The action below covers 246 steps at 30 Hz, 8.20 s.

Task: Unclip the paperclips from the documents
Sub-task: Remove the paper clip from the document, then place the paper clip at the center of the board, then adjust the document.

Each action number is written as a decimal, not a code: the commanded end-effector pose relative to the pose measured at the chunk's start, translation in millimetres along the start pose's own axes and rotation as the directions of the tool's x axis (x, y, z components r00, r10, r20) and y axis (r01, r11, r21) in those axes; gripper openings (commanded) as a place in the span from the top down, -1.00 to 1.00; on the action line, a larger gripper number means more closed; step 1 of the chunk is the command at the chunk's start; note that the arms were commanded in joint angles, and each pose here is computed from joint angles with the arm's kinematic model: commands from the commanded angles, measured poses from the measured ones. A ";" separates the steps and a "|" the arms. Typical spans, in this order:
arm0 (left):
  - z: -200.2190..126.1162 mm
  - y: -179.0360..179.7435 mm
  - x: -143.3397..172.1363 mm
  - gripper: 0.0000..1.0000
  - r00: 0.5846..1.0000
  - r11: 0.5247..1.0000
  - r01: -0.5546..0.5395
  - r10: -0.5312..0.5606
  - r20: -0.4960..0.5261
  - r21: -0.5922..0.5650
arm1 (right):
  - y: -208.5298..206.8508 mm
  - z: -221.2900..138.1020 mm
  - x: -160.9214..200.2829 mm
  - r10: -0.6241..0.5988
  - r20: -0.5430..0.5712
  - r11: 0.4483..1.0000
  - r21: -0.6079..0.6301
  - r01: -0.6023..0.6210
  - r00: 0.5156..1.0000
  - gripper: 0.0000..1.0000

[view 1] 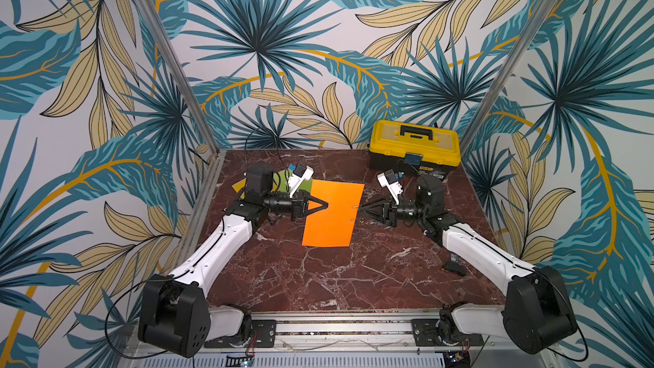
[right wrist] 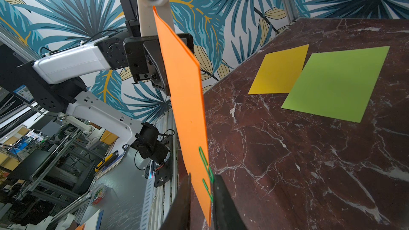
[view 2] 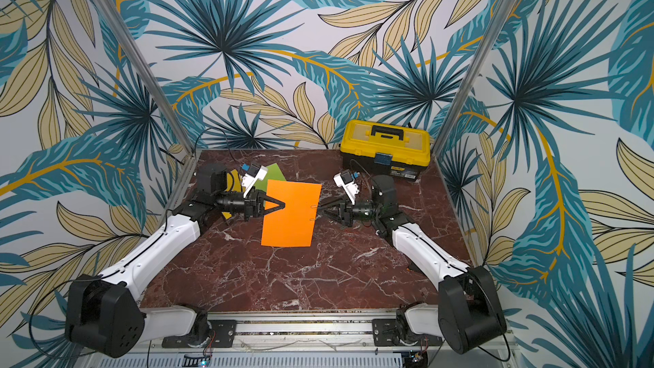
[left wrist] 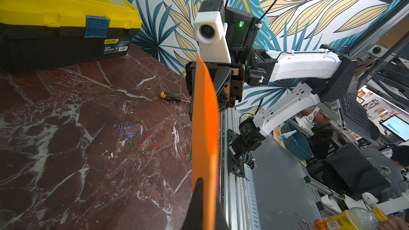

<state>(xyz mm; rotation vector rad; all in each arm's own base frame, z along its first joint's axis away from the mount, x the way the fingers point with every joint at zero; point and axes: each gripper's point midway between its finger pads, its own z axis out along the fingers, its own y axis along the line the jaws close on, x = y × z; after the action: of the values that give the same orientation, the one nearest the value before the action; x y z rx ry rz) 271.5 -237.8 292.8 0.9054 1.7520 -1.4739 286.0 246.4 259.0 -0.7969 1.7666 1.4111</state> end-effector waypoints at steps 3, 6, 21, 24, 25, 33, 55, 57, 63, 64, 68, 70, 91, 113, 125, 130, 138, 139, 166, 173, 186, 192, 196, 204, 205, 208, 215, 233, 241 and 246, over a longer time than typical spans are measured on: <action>-3.9 -4.2 -1.9 1.00 0.999 0.999 -0.033 0.033 0.012 -0.001 | 7.1 -4.9 -15.8 -0.045 0.040 0.999 0.004 0.045 0.998 0.59; -4.1 -4.4 -2.0 1.00 0.999 0.999 -0.035 0.035 0.013 -0.001 | 7.4 -4.1 -16.9 -0.040 0.042 0.999 -0.003 0.040 0.998 0.63; -4.0 -4.0 -1.5 1.00 0.999 0.999 -0.038 0.038 0.013 -0.005 | 4.7 -3.3 -13.5 -0.031 0.035 1.000 0.000 0.031 0.999 0.93; -4.8 -3.7 -2.2 1.00 0.999 0.999 -0.040 0.041 0.015 -0.010 | 4.0 -3.6 -12.5 -0.031 0.032 1.000 0.004 0.031 0.999 0.95; -5.0 -3.5 -2.3 1.00 0.999 0.999 -0.041 0.041 0.016 -0.012 | 3.9 -3.6 -12.0 -0.030 0.032 1.000 0.006 0.029 0.999 0.98; -6.4 -4.6 -2.4 1.00 0.999 0.999 -0.042 0.042 0.018 -0.012 | 1.9 -4.3 -11.6 -0.031 0.030 0.999 0.020 0.031 0.999 1.00; -16.3 -7.2 -0.2 1.00 0.999 0.998 -0.045 0.046 0.018 -0.053 | -24.2 -12.2 -3.3 0.018 0.025 0.989 0.147 -0.021 1.000 1.00; -16.5 -7.3 0.0 1.00 0.999 0.998 -0.046 0.047 0.018 -0.053 | -30.7 -12.0 -0.8 0.035 0.021 0.985 0.168 -0.038 0.999 1.00; -16.1 -6.6 0.2 1.00 0.999 0.998 -0.043 0.044 0.016 -0.051 | -64.3 -12.7 18.3 0.125 -0.011 0.952 0.282 -0.117 0.992 1.00; -16.1 -6.6 0.2 1.00 0.999 0.998 -0.044 0.045 0.016 -0.051 | -70.4 -12.5 22.8 0.148 -0.015 0.945 0.297 -0.137 0.989 1.00; -16.1 -6.6 0.4 1.00 0.999 0.998 -0.045 0.046 0.016 -0.050 | -97.5 -11.5 43.9 0.240 -0.023 0.904 0.369 -0.215 0.970 1.00; -16.1 -6.7 0.1 1.00 0.999 0.998 -0.045 0.046 0.016 -0.051 | -110.9 -11.7 54.5 0.278 -0.024 0.880 0.406 -0.245 0.960 1.00; -15.3 -4.9 0.7 1.00 0.999 0.998 -0.037 0.037 0.014 -0.047 | -200.2 -27.2 127.0 0.559 -0.016 0.640 0.644 -0.418 0.829 1.00; -15.0 -4.3 1.7 1.00 0.999 0.998 -0.030 0.031 0.013 -0.049 | -207.7 -46.8 143.2 0.600 -0.015 0.543 0.742 -0.393 0.800 0.79; -15.1 -3.2 2.3 1.00 1.000 0.998 -0.027 0.028 0.013 -0.053 | -197.9 -51.0 130.8 0.571 -0.022 0.559 0.743 -0.368 0.821 0.66; -14.3 -1.2 2.6 1.00 1.000 0.998 -0.022 0.023 0.011 -0.054 | -183.6 -48.0 116.9 0.521 -0.035 0.620 0.703 -0.349 0.853 0.45; -7.6 -4.6 -1.1 1.00 1.000 1.000 -0.020 0.020 0.001 -0.023 | -118.2 -36.4 65.1 0.236 -0.007 0.854 0.479 -0.204 0.972 0.04; -5.6 -5.4 -1.7 1.00 1.000 1.000 -0.021 0.021 -0.003 -0.017 | -105.4 -35.4 57.2 0.186 0.012 0.883 0.436 -0.172 0.982 -0.03; 38.4 -20.0 -21.3 1.00 0.996 0.991 -0.063 0.070 -0.059 0.117 | -0.4 -18.4 -10.4 -0.082 0.151 0.997 0.001 0.083 0.985 -0.42; 39.8 -15.7 -17.7 1.00 0.996 0.992 -0.055 0.062 -0.064 0.109 | 21.2 -5.0 -16.4 -0.108 0.138 0.988 -0.092 0.122 0.985 -0.39; 38.0 -6.4 -14.0 1.00 0.996 0.996 -0.060 0.065 -0.062 0.071 | 29.3 -8.1 -18.9 -0.108 0.141 0.989 -0.089 0.121 0.984 0.38; 33.4 -5.7 -12.8 1.00 0.996 0.996 -0.061 0.064 -0.056 0.059 | 26.5 -7.7 -19.7 -0.102 0.143 0.991 -0.076 0.114 0.984 0.69; 32.3 -4.5 -11.1 1.00 0.997 0.997 -0.054 0.057 -0.056 0.053 | 24.8 -7.1 -19.6 -0.091 0.142 0.992 -0.073 0.102 0.986 0.88; 31.9 -5.6 -11.5 1.00 0.997 0.997 -0.059 0.062 -0.055 0.055 | 18.9 -6.0 -20.5 -0.074 0.138 0.995 -0.050 0.081 0.988 1.00; 31.3 -6.0 -11.7 1.00 0.997 0.997 -0.060 0.063 -0.054 0.054 | 18.8 -6.0 -21.2 -0.075 0.139 0.996 -0.047 0.082 0.987 1.00; 31.1 -6.3 -9.9 0.83 0.997 0.997 -0.053 0.056 -0.056 0.055 | 18.9 -7.4 -23.7 -0.084 0.142 0.996 -0.027 0.088 0.986 1.00; 27.9 -6.6 -1.3 0.61 0.998 0.999 -0.022 0.025 -0.060 0.050 | 21.9 -11.5 -31.5 -0.106 0.143 0.994 0.002 0.107 0.984 1.00; 27.9 -3.3 3.7 0.84 0.998 1.000 0.008 -0.006 -0.063 0.025 | 25.0 -14.2 -35.4 -0.113 0.142 0.994 0.008 0.113 0.983 1.00; 28.3 -1.6 3.8 1.00 0.998 1.000 0.014 -0.013 -0.064 0.023 | 20.6 -12.7 -31.9 -0.106 0.125 0.994 0.017 0.105 0.986 1.00; 24.9 -3.1 -1.7 1.00 0.999 1.000 -0.014 0.015 -0.052 0.016 | 12.0 -10.0 -21.6 -0.081 0.092 0.997 0.022 0.079 0.992 0.70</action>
<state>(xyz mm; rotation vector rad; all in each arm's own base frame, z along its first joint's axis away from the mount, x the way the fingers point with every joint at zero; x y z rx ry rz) 266.7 -265.6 280.2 0.9578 1.8127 -1.5041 284.5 240.1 288.3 -0.7607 1.6413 1.3649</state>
